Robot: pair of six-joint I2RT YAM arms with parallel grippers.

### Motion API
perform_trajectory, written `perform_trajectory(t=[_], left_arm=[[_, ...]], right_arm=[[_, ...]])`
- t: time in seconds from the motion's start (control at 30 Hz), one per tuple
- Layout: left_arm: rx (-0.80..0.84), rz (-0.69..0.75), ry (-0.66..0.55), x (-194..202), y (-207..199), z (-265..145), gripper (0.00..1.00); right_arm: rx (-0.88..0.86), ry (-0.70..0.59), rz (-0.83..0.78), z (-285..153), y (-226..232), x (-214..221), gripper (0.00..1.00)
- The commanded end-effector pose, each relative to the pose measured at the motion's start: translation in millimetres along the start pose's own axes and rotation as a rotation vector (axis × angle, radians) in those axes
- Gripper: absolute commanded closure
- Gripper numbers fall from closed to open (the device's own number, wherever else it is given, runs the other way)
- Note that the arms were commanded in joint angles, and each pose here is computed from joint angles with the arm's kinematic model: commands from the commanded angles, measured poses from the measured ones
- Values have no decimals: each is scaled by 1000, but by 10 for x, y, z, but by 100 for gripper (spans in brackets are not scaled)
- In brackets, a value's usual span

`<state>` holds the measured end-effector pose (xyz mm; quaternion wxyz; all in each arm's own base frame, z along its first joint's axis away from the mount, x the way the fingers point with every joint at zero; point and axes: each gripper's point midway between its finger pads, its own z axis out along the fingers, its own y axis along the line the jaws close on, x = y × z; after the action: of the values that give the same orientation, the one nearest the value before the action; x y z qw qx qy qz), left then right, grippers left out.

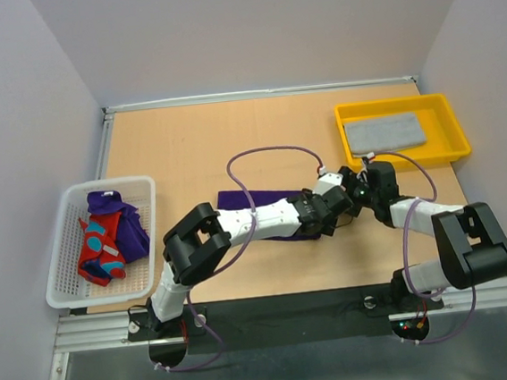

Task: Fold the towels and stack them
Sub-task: Neatly place the folded towel into the bin

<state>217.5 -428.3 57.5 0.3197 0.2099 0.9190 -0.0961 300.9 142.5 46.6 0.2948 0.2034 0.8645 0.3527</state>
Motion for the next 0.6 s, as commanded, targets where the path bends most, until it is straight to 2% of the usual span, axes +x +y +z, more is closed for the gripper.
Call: perform_trajectory(t=[0.0, 0.33, 0.43, 0.53, 0.57], left_arm=[[-12, 50, 12, 63, -50, -52, 31], [-112, 148, 97, 358, 9, 88, 31], [-145, 164, 119, 436, 46, 131, 37], [-156, 165, 139, 528, 70, 179, 47], [-168, 167, 138, 546, 98, 191, 55]], right_arm=[[137, -7, -38, -25, -286, 25, 13], [141, 8, -48, -51, -322, 81, 13], [131, 19, -45, -53, -306, 106, 13], [126, 29, -37, -52, -302, 129, 13], [123, 31, -33, -51, -296, 128, 13]])
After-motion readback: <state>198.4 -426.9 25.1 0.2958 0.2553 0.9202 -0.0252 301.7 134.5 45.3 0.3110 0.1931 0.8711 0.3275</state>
